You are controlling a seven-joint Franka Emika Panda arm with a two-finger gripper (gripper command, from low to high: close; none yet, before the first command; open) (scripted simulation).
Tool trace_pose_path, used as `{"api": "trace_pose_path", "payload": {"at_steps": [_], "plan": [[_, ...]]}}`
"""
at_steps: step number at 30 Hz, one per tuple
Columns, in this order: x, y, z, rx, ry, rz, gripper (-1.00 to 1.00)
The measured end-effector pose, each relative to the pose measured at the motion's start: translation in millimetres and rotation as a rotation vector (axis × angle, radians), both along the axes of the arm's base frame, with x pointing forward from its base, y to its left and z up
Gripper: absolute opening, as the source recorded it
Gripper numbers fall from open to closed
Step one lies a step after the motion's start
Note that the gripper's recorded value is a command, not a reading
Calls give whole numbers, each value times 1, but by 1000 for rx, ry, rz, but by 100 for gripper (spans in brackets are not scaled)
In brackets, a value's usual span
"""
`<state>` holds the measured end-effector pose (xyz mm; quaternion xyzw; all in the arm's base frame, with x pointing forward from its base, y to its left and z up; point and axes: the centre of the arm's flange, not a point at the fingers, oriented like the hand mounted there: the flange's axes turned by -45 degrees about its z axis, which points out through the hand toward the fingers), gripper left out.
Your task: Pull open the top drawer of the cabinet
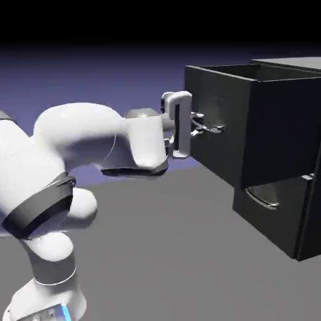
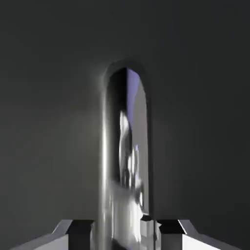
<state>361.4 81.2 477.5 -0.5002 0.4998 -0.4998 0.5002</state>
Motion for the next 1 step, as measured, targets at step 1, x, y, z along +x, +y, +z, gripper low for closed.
{"api": "trace_pose_path", "payload": {"at_steps": [1], "plan": [[-14,0,1,3,1,1,100]]}}
